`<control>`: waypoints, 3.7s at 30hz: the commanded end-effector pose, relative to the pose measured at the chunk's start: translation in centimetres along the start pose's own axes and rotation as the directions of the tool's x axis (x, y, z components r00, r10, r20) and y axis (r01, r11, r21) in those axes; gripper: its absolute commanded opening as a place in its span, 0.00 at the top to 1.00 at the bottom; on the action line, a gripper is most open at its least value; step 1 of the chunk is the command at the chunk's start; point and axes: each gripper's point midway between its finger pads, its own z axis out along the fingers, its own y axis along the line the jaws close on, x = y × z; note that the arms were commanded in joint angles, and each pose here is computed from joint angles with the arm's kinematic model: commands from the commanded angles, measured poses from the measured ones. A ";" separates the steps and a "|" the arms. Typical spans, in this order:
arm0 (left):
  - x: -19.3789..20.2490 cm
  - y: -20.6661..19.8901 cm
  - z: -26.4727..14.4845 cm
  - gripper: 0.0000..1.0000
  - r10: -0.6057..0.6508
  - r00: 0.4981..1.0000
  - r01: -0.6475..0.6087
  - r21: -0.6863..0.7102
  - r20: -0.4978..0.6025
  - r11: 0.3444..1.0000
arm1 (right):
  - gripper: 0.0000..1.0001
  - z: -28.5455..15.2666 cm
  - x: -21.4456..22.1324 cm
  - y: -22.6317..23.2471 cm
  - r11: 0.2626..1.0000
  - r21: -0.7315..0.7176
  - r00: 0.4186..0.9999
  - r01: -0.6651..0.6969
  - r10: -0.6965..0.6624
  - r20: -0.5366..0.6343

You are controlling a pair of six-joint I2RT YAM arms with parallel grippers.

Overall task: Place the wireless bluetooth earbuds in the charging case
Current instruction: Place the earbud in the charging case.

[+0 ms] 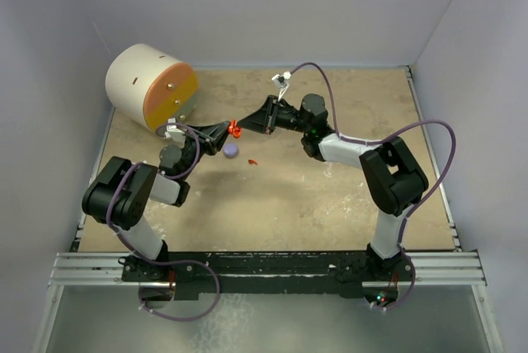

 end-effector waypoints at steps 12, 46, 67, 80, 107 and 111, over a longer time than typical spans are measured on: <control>1.1 -2.9 0.2 1.00 0.025 0.999 -0.019 0.115 -0.046 0.993 | 1.00 0.0 -1.0 0.5 0.999 -0.043 0.999 0.029 -0.029 0.016; 1.8 -3.9 0.2 1.00 0.036 0.996 -0.023 0.158 -0.077 0.987 | 1.00 -0.6 -0.1 -0.8 0.999 -0.038 1.000 -0.011 0.011 0.004; 2.2 -4.8 0.1 1.00 0.050 0.994 -0.029 0.211 -0.093 0.977 | 1.00 -0.9 0.5 -1.0 0.998 -0.053 0.999 -0.045 0.044 -0.011; 2.6 -5.7 0.0 1.00 0.061 0.992 -0.034 0.239 -0.107 0.970 | 0.99 -0.9 0.8 -1.8 0.996 -0.036 0.997 -0.077 0.076 -0.023; 2.4 -5.8 -0.2 1.00 0.089 0.993 -0.063 0.273 -0.082 0.960 | 0.92 -2.0 1.3 -3.0 0.987 0.001 0.987 -0.158 0.158 -0.018; 2.6 -6.1 -0.2 1.00 0.107 0.991 -0.080 0.285 -0.079 0.955 | 0.92 -2.1 1.4 -3.4 0.985 0.010 0.985 -0.174 0.175 -0.012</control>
